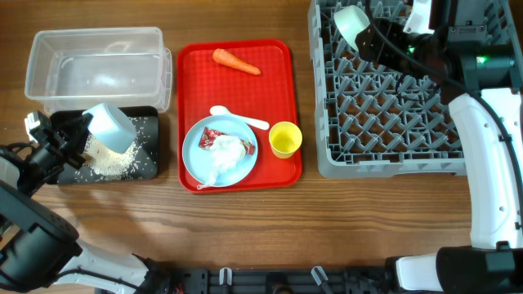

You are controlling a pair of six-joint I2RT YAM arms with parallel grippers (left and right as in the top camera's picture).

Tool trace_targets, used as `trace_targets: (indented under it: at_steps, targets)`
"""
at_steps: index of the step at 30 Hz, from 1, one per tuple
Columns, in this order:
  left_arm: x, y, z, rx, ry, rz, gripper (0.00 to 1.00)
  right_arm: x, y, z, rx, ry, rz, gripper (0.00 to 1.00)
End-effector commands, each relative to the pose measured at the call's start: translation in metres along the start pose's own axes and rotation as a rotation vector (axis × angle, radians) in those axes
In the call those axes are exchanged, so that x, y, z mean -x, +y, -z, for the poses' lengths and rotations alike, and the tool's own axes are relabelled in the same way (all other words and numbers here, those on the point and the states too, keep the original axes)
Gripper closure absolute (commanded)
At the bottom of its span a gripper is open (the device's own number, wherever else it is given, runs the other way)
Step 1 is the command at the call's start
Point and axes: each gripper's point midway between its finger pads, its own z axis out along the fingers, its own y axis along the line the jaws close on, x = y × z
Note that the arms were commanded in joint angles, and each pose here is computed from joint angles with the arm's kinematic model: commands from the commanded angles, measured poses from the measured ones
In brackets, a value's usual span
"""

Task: Sort waste into correct bins and load items into the dishwasher rack
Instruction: 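Lift the blue bowl and pour the rice onto the black tray, then carry the empty blue bowl back and place it on the red tray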

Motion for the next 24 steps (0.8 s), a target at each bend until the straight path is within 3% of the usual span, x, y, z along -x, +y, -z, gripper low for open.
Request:
trace_targets:
  at_steps: [1,10,15,21,24]
  targets:
    - [-0.01,-0.022,-0.001,-0.032,0.003,-0.168,0.96,0.002,0.001,-0.003,-0.004,-0.006,0.033,0.22]
    - [-0.079,-0.082,-0.051,-0.014,0.189,-0.591,0.96,0.003,0.001,-0.003,-0.002,-0.011,0.041,0.22]
    - [-0.115,-0.079,-0.111,0.166,0.311,-0.793,0.96,0.003,0.001,-0.003,-0.002,-0.009,0.04,0.22]
    - [-0.133,-0.047,-0.197,0.453,0.228,-0.984,0.96,0.003,0.003,-0.004,0.002,-0.009,0.042,0.21]
    - [-0.122,-0.025,-0.221,0.725,0.019,-1.18,0.96,0.003,0.004,-0.004,0.003,-0.012,0.043,0.21]
